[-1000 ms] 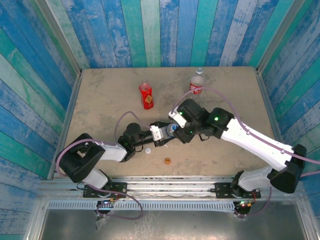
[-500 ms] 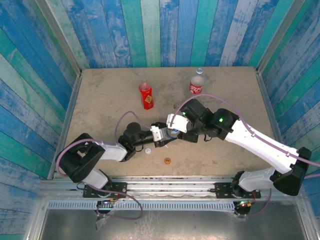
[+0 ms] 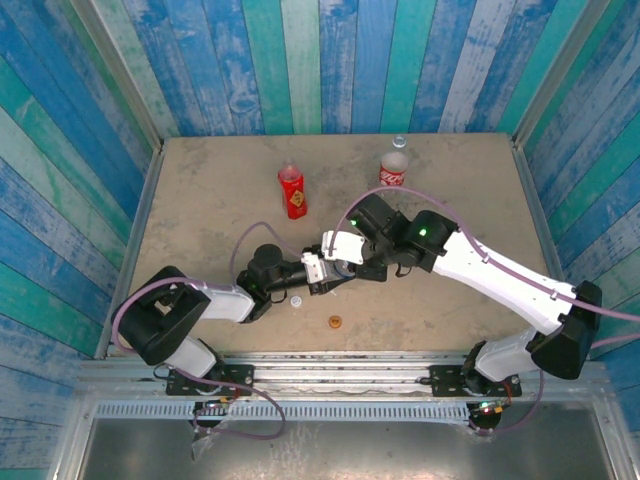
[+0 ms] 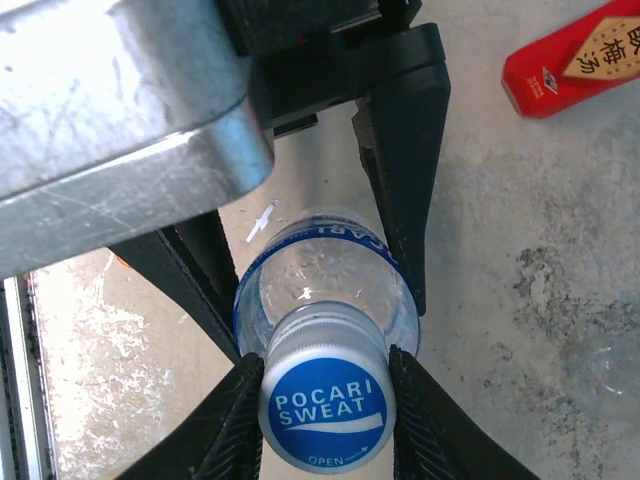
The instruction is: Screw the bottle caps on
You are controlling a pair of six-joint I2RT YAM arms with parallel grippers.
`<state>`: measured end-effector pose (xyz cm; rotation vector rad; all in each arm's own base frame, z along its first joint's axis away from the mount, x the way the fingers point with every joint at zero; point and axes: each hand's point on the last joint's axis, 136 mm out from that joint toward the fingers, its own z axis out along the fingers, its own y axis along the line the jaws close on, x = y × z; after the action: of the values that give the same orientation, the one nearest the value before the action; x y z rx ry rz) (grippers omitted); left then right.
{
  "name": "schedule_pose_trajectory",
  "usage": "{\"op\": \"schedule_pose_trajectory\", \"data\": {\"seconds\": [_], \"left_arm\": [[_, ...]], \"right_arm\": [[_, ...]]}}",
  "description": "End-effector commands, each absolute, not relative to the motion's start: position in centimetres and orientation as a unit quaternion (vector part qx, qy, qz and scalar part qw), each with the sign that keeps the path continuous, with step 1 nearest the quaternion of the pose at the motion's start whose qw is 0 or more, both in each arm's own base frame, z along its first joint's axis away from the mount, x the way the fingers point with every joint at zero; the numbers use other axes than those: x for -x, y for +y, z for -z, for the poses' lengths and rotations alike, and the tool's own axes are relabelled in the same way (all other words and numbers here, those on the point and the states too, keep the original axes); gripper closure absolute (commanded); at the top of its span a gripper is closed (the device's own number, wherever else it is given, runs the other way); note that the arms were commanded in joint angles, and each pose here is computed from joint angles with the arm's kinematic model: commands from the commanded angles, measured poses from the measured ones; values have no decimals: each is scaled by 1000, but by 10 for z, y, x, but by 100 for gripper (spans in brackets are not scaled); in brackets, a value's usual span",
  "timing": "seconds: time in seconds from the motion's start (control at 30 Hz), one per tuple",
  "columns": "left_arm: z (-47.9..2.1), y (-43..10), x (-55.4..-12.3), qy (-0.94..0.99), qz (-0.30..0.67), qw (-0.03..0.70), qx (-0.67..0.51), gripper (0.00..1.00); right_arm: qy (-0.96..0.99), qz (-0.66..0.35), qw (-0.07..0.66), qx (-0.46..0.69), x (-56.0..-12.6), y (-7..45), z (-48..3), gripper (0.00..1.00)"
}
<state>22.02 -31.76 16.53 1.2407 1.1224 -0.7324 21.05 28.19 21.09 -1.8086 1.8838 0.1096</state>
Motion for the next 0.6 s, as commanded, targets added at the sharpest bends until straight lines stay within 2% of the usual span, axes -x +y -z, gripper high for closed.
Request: {"op": "schedule_pose_trajectory", "data": {"seconds": [0.0, 0.1, 0.2, 0.4, 0.47, 0.57], "left_arm": [[-167, -322, -222, 478, 317, 614, -543, 48], [-168, -321, -224, 480, 313, 617, -539, 48], [-173, -319, -228, 485, 304, 629, -526, 48], [-176, -313, -240, 501, 276, 646, -506, 48], [-169, -311, -242, 508, 268, 642, -508, 48], [-165, -310, -242, 512, 265, 641, -507, 48]], "right_arm": [[701, -49, 251, 666, -207, 282, -211, 69], [721, -66, 239, 647, -203, 283, -204, 74], [780, -73, 242, 573, -210, 282, -199, 75], [922, -102, 249, 278, -225, 279, -181, 89], [942, -111, 249, 198, -223, 285, -174, 88], [942, -98, 258, 190, -219, 294, -172, 88]]}}
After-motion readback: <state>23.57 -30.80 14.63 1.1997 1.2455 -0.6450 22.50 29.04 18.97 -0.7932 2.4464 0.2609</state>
